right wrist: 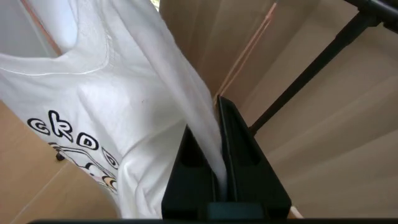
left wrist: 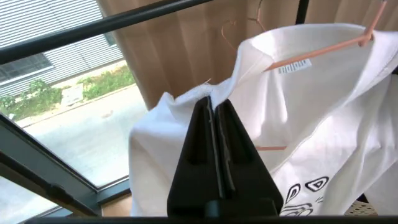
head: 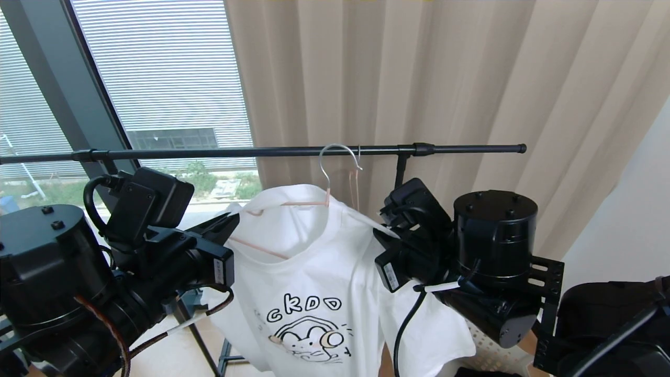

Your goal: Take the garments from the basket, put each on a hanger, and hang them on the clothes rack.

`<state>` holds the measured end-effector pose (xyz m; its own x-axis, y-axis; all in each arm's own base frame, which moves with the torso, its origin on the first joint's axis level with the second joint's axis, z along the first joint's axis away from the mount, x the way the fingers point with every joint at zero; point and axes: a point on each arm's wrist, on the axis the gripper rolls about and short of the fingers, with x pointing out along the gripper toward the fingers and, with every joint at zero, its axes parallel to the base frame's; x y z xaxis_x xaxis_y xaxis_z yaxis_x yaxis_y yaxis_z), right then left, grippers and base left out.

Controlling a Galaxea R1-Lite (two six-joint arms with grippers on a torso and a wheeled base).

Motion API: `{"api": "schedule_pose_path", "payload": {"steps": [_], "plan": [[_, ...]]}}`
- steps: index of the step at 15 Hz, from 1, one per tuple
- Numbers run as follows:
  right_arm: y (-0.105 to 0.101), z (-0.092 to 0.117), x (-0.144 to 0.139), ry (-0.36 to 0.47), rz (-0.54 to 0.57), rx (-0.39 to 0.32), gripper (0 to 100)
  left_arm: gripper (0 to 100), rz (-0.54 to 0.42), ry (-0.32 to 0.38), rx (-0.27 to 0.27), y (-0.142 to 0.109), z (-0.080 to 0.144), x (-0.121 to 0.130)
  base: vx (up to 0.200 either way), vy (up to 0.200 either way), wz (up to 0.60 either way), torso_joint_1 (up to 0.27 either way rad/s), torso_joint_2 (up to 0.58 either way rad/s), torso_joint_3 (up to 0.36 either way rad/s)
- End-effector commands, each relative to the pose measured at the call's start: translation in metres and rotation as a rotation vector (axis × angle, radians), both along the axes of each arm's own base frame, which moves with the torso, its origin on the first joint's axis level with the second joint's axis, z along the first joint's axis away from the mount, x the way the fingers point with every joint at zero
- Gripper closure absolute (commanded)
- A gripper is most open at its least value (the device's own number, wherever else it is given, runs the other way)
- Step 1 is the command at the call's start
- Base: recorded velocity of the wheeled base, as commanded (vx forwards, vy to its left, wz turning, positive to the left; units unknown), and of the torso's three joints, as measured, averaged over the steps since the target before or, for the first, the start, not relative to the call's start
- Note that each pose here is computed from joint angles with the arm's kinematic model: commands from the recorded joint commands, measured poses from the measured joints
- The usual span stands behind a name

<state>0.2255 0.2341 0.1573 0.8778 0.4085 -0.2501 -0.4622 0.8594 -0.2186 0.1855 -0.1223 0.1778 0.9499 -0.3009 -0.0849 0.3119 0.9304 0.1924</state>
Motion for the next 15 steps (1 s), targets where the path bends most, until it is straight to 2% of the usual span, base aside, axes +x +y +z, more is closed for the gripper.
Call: {"api": "schedule_pose_path", "payload": {"steps": [1, 3, 5, 10, 13, 15], "plan": [[0.002, 0.003, 0.003, -0.010, -0.005, 0.018, 100, 100, -0.037, 0.007, 0.003, -0.008, -0.001, -0.003, 0.000, 0.000, 0.00, 0.000, 0.00, 0.000], [0.010, -0.006, 0.009, 0.006, -0.013, 0.033, 100, 100, -0.089, 0.001, -0.009, -0.018, 0.001, -0.009, 0.000, 0.000, 0.00, 0.000, 0.00, 0.000], [0.018, -0.018, 0.011, 0.026, -0.012, 0.019, 100, 100, -0.121, -0.010, -0.042, -0.025, 0.007, -0.012, 0.000, 0.000, 0.00, 0.000, 0.00, 0.000], [0.026, -0.026, 0.005, 0.038, 0.012, 0.009, 100, 100, -0.139, -0.016, -0.067, -0.029, 0.011, -0.014, 0.000, 0.000, 0.00, 0.000, 0.00, 0.000], [0.039, -0.044, 0.007, 0.084, 0.018, 0.031, 100, 100, -0.160, -0.026, -0.091, -0.033, 0.016, -0.016, 0.000, 0.000, 0.00, 0.000, 0.00, 0.000], [0.041, -0.044, 0.009, 0.067, 0.020, 0.056, 100, 100, -0.165, -0.026, -0.106, -0.032, 0.017, -0.018, 0.000, 0.000, 0.00, 0.000, 0.00, 0.000]]}}
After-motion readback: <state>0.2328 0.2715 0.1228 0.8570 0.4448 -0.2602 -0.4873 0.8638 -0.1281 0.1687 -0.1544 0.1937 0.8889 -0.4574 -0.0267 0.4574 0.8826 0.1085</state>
